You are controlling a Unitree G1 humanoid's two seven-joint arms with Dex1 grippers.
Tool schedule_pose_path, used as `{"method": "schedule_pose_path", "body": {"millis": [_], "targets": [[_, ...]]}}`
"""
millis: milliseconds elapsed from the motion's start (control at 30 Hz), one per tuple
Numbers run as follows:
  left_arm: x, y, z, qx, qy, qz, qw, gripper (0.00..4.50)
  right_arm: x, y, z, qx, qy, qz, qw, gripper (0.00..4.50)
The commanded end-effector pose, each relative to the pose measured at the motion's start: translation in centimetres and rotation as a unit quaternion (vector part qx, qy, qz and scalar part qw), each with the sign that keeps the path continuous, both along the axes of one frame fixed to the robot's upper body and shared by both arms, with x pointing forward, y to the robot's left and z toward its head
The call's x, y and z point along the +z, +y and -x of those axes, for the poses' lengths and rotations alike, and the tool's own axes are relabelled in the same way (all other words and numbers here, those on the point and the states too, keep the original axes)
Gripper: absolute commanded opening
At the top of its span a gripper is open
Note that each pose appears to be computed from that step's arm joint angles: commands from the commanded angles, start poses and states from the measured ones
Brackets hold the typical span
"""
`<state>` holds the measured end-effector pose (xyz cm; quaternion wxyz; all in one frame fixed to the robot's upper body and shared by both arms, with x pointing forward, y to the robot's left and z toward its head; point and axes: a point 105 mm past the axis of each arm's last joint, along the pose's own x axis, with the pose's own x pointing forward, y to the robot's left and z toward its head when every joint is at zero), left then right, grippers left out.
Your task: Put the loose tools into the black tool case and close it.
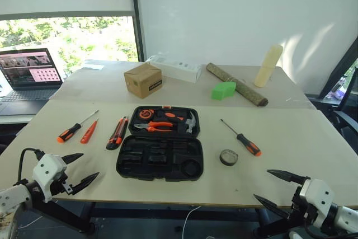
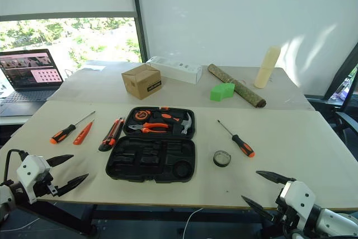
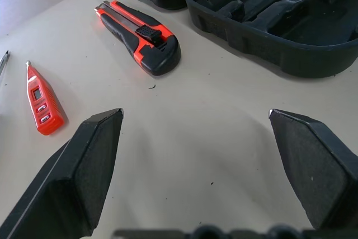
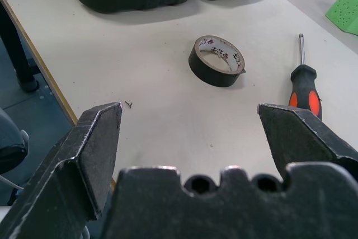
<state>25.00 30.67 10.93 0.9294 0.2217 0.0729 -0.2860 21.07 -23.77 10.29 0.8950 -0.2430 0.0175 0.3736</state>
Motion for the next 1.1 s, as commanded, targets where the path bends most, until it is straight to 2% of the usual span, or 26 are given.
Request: {"method": "schedule_pose_path", "body": {"millis": [33, 100, 233, 333, 433, 533, 600, 700, 767, 833, 933, 1100], "targets": [[1.8, 1.2, -0.1, 0.039, -0.030, 0.037, 0.998, 4.48, 2.3, 2.0, -0.6, 0.029, -0.059, -0.028, 0.997, 4.50], [2.8, 3.9, 0.6, 0.112, -0.047, 0.102, 0.987, 4.48, 4.4, 5.1, -1.1, 0.073, -0.101, -0.077, 0.989, 4.50], [1.0, 8.5, 3.9, 0.250, -0.041, 0.170, 0.952, 4.48, 7.4, 9.1, -1.5, 0.125, -0.125, -0.170, 0.970, 4.50], [-0.2, 10.2, 5.6, 0.307, -0.027, 0.212, 0.927, 4.48, 8.3, 10.6, -1.5, 0.144, -0.142, -0.183, 0.962, 4.50], [-0.2, 10.6, 5.5, 0.325, -0.017, 0.241, 0.914, 4.48, 8.4, 11.1, -1.6, 0.151, -0.148, -0.184, 0.960, 4.50], [1.0, 10.8, 3.2, 0.327, -0.004, 0.265, 0.907, 4.48, 8.3, 11.3, -1.6, 0.154, -0.146, -0.182, 0.960, 4.50], [2.1, 10.5, 1.4, 0.310, 0.005, 0.266, 0.913, 4.48, 8.2, 11.3, -1.5, 0.155, -0.143, -0.181, 0.961, 4.50], [3.4, 9.7, -2.0, 0.280, 0.040, 0.236, 0.930, 4.48, 8.1, 11.5, -1.6, 0.157, -0.135, -0.183, 0.961, 4.50], [4.3, 9.3, -5.0, 0.274, 0.068, 0.196, 0.939, 4.48, 7.8, 11.8, -1.6, 0.163, -0.126, -0.183, 0.961, 4.50], [4.6, 10.0, -7.6, 0.303, 0.100, 0.161, 0.934, 4.48, 7.6, 11.9, -1.7, 0.164, -0.120, -0.181, 0.962, 4.50], [4.8, 10.2, -9.5, 0.317, 0.122, 0.142, 0.930, 4.48, 7.5, 11.7, -1.8, 0.156, -0.119, -0.179, 0.964, 4.50], [3.6, 9.1, -11.3, 0.310, 0.162, 0.124, 0.929, 4.48, 7.5, 11.0, -1.8, 0.136, -0.122, -0.177, 0.967, 4.50]]}}
